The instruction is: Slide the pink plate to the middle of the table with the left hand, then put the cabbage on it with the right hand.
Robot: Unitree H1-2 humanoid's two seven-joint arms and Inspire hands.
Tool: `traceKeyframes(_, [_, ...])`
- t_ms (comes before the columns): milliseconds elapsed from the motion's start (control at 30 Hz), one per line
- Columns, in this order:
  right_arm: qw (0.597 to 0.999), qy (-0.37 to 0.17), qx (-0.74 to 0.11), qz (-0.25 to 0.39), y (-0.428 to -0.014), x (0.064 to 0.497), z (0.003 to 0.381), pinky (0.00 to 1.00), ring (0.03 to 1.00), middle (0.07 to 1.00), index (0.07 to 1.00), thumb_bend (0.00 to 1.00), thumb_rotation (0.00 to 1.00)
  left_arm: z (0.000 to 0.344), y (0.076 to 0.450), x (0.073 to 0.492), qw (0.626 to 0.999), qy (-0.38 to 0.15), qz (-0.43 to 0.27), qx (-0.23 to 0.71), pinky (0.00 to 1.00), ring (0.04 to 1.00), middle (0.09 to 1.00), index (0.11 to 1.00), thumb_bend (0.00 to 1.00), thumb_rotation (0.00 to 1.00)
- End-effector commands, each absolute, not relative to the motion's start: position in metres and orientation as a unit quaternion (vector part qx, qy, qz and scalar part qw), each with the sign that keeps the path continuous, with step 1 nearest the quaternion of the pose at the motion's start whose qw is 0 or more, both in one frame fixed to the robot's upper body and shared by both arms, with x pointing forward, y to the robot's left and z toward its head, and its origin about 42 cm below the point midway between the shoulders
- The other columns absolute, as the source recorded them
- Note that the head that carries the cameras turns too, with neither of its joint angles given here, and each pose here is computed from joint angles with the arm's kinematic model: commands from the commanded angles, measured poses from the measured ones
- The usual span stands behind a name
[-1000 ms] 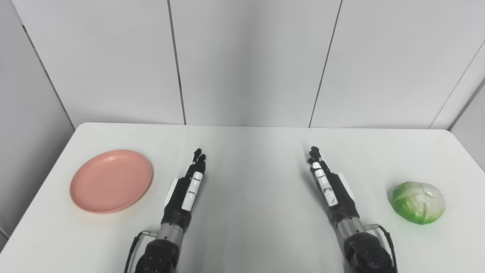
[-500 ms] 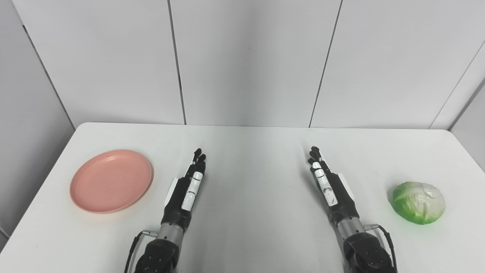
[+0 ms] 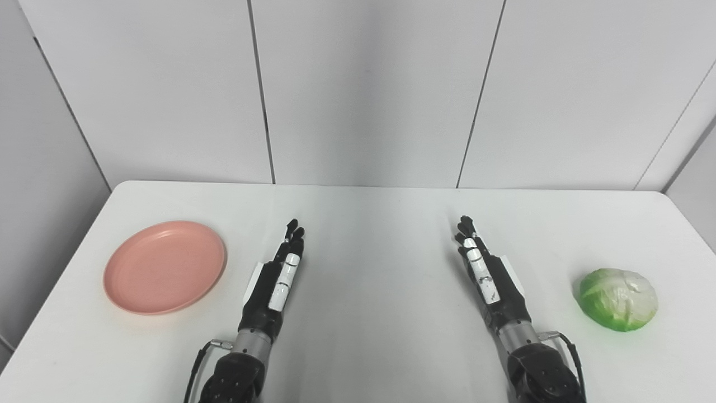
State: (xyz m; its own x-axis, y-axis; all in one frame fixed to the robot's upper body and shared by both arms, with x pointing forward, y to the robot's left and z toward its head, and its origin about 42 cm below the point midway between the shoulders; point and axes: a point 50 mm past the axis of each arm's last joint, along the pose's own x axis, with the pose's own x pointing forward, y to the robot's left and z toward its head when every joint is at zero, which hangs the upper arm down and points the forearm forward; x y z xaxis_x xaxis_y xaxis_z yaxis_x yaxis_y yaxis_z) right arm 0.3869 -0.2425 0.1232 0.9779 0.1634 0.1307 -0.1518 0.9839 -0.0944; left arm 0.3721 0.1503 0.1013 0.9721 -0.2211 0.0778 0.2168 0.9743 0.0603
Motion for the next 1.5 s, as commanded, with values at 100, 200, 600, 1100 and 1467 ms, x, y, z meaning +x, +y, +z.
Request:
traceKeyframes(100, [0.993, -0.064, -0.03, 0.089, -0.254, 0.388, 0.123, 1.0, 1.0, 1.0, 1.0, 0.33, 1.0, 0.087, 0.137, 0.377, 0.993, -0.013, -0.113, 0.024, 1.0, 1.0, 1.0, 0.994, 0.55, 1.0])
traceKeyframes(200, [0.993, -0.064, -0.019, 0.095, -0.26, 0.389, 0.123, 1.0, 1.0, 1.0, 1.0, 0.31, 1.0, 0.083, 0.132, 0.382, 0.993, 0.0, -0.117, 0.03, 1.0, 1.0, 1.0, 0.999, 0.59, 1.0])
traceKeyframes(600, [0.993, -0.075, -0.018, 0.094, -0.266, 0.391, 0.124, 1.0, 1.0, 1.0, 1.0, 0.3, 1.0, 0.074, 0.127, 0.389, 0.991, 0.003, -0.126, 0.051, 1.0, 1.0, 1.0, 1.0, 0.76, 1.0])
traceKeyframes(1100, [0.993, -0.073, 0.001, 0.095, -0.265, 0.39, 0.125, 1.0, 1.0, 1.0, 1.0, 0.31, 0.99, 0.081, 0.128, 0.39, 0.989, 0.006, -0.142, 0.036, 1.0, 1.0, 1.0, 1.0, 0.77, 1.0])
traceKeyframes(1467, [0.992, -0.079, -0.024, 0.098, -0.27, 0.393, 0.128, 1.0, 1.0, 1.0, 1.0, 0.31, 1.0, 0.134, 0.128, 0.388, 0.989, -0.06, -0.137, 0.0, 1.0, 0.999, 1.0, 1.0, 0.77, 1.0])
